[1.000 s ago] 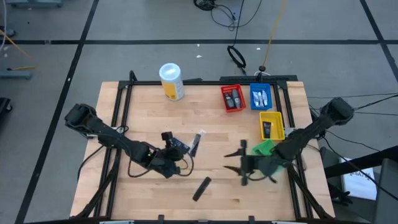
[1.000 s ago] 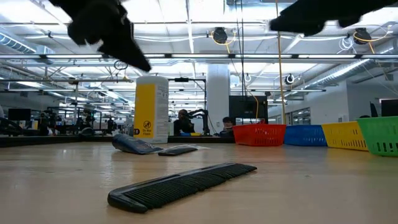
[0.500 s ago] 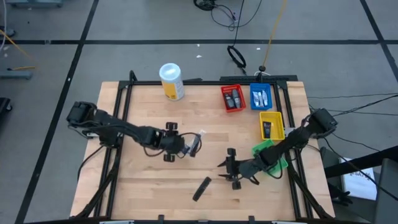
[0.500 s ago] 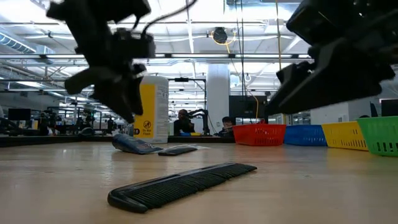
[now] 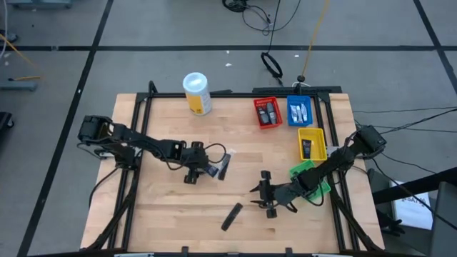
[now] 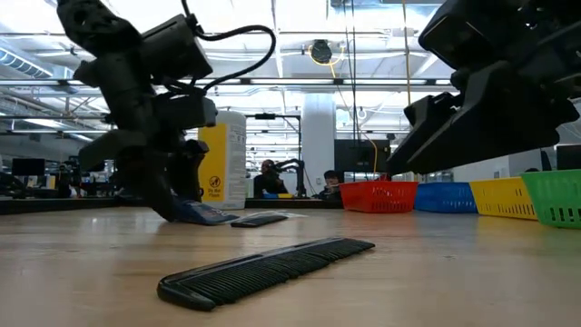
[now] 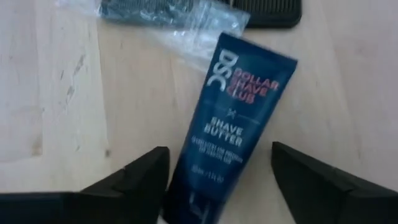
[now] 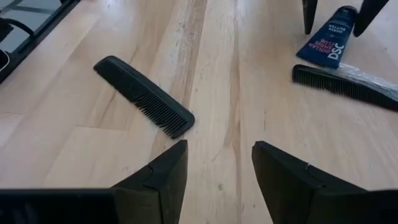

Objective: Pick & Place Travel size toiletries
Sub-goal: Put the black shaving cream into the yellow bin, then put the black comb into the green bin

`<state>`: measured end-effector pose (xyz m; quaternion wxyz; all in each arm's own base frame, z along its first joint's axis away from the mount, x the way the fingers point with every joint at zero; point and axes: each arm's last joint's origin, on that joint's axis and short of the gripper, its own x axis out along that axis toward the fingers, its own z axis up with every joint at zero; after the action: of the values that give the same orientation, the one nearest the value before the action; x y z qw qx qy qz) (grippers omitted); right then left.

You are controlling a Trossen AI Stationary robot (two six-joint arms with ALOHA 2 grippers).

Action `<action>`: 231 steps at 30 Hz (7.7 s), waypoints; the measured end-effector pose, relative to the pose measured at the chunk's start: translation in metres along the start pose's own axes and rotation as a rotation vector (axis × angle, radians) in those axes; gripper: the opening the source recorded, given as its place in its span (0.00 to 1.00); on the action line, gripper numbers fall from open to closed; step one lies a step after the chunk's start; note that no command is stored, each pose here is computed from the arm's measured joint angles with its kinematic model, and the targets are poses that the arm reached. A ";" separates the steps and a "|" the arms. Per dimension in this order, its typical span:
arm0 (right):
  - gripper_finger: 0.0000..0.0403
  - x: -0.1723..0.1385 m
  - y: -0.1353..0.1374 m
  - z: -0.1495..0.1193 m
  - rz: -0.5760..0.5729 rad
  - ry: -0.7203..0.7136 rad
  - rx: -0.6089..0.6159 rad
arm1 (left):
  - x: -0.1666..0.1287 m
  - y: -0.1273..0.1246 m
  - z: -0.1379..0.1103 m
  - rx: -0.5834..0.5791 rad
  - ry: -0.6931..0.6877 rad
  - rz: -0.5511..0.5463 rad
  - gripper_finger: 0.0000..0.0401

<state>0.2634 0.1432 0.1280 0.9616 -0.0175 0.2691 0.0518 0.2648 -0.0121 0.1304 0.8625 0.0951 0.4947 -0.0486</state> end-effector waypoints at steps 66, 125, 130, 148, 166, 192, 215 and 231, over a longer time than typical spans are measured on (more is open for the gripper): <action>0.00 -0.071 -0.009 0.050 -0.216 0.157 -0.197 | -0.032 -0.020 0.079 -0.271 -0.739 -0.257 0.68; 0.47 -0.162 -0.125 0.015 -0.961 0.650 0.498 | -0.028 -0.051 0.071 -0.291 -0.644 -0.053 0.40; 0.45 -0.119 -0.102 0.039 -0.558 0.311 0.418 | -0.021 -0.048 0.069 -0.368 -0.628 0.044 0.40; 0.25 -0.016 -0.034 0.022 -0.072 0.045 -0.033 | 0.046 -0.023 0.038 -0.560 -0.373 0.272 0.75; 0.22 -0.026 -0.033 0.028 -0.060 0.028 -0.035 | 0.073 -0.038 0.066 -0.357 -0.082 0.340 0.27; 0.23 -0.026 -0.033 0.024 -0.065 0.073 -0.025 | 0.034 -0.065 0.084 -0.080 -0.163 0.070 0.06; 0.23 -0.030 -0.035 0.022 -0.071 0.106 -0.009 | 0.074 -0.065 0.096 -0.134 -0.375 -0.170 0.07; 0.29 -0.019 -0.027 -0.003 0.091 -0.016 0.039 | 0.043 -0.007 0.113 -0.267 -0.478 -0.047 0.03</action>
<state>0.2490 0.1143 0.1351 0.9605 0.0142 0.2627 0.0905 0.3802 -0.0421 0.1481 0.9582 -0.0451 0.2813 -0.0242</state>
